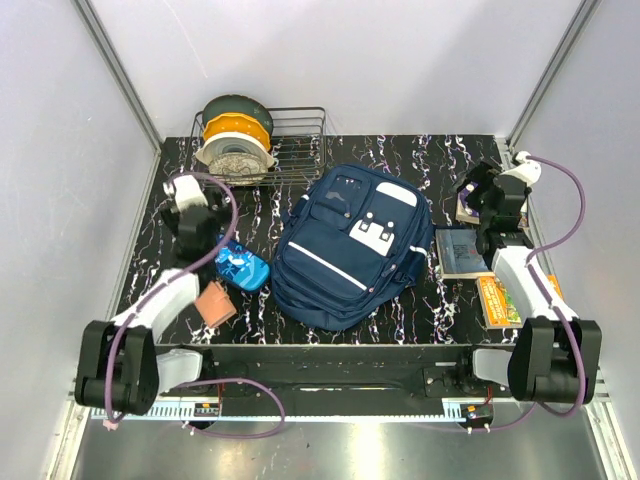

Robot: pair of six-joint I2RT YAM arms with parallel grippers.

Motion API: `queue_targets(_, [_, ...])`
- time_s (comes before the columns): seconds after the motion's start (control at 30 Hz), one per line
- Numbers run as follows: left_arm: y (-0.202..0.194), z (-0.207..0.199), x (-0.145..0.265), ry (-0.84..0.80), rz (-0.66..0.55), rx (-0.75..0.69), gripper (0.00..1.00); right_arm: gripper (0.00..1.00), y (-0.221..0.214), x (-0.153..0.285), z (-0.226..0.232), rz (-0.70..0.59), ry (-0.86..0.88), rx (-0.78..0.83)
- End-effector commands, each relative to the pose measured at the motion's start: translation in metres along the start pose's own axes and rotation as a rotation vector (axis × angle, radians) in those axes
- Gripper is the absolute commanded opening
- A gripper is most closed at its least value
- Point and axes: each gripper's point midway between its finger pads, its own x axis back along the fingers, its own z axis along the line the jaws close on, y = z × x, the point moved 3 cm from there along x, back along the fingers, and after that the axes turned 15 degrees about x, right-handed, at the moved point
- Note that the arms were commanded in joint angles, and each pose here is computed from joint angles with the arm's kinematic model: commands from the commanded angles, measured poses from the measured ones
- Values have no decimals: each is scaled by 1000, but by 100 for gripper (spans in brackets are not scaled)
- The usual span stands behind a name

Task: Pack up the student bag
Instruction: Unzip the student bag at the center of the board.

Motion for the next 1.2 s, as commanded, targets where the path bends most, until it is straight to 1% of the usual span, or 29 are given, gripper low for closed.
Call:
queue_targets(0.0, [44, -1, 21, 221, 150, 159, 99, 100, -24, 27, 26, 192, 159, -103])
queue_targets(0.03, [53, -9, 24, 175, 154, 170, 99, 100, -31, 33, 31, 231, 198, -109])
queue_targets(0.07, [54, -19, 29, 106, 185, 181, 99, 100, -32, 36, 34, 242, 220, -110])
queue_targets(0.1, [65, -25, 37, 70, 166, 244, 99, 100, -36, 38, 36, 264, 244, -106])
queue_targets(0.17, [67, -31, 50, 21, 179, 332, 99, 100, -38, 44, 42, 288, 293, -109])
queue_targets(0.2, [77, -35, 60, -11, 160, 406, 99, 100, -38, 45, 45, 291, 313, -108])
queue_targets(0.23, [74, -34, 66, -21, 169, 434, 99, 100, -41, 48, 50, 310, 358, -107])
queue_targets(0.27, [74, -42, 73, -85, 194, 453, 99, 100, -38, 48, 53, 313, 377, -103])
queue_targets(0.3, [81, -48, 83, -166, 181, 439, 99, 100, -42, 50, 54, 343, 387, -104])
queue_targets(0.33, [74, -53, 87, -230, 203, 428, 99, 100, -47, 51, 58, 377, 416, -104])
queue_targets(0.37, [77, -70, 97, -356, 225, 432, 99, 100, -46, 51, 62, 392, 438, -105])
queue_targets(0.4, [77, -74, 102, -399, 236, 441, 99, 100, -52, 53, 64, 428, 456, -105])
queue_targets(0.43, [70, -80, 107, -449, 275, 438, 99, 100, -58, 53, 69, 469, 501, -111])
queue_targets(0.47, [63, -90, 115, -528, 329, 430, 99, 100, -60, 53, 72, 482, 526, -112])
queue_targets(0.53, [41, -95, 118, -553, 413, 406, 99, 100, -70, 49, 76, 528, 550, -130])
queue_targets(0.57, [21, -102, 125, -569, 499, 366, 99, 99, -73, 46, 80, 547, 571, -137])
queue_targets(0.6, [7, -104, 125, -550, 549, 336, 99, 99, -73, 46, 83, 555, 601, -132])
queue_targets(0.63, [-9, -112, 136, -561, 617, 290, 99, 99, -77, 46, 87, 577, 629, -141])
queue_targets(0.67, [-18, -111, 134, -519, 620, 257, 99, 99, -80, 46, 88, 585, 638, -144])
queue_targets(0.7, [-33, -112, 135, -489, 655, 225, 99, 99, -84, 46, 89, 593, 648, -154])
queue_targets(0.73, [-46, -118, 145, -503, 689, 191, 99, 99, -92, 49, 89, 611, 648, -157])
queue_targets(0.77, [-53, -120, 145, -485, 697, 183, 99, 99, -97, 50, 89, 625, 642, -155])
queue_targets(0.8, [-63, -123, 148, -474, 735, 187, 99, 100, -101, 51, 89, 639, 635, -153])
queue_targets(0.83, [-69, -128, 153, -491, 753, 177, 99, 100, -109, 50, 87, 657, 622, -151])
queue_targets(0.87, [-73, -126, 150, -463, 743, 166, 99, 99, -114, 49, 85, 670, 605, -151])
queue_targets(0.93, [-88, -125, 146, -434, 773, 146, 99, 100, -124, 43, 82, 692, 563, -145])
queue_targets(1.1, [-125, -124, 140, -399, 869, 95, 99, 100, -131, 26, 79, 725, 509, -133])
queue_targets(1.17, [-135, -132, 145, -448, 910, 107, 99, 100, -125, 25, 83, 696, 530, -127])
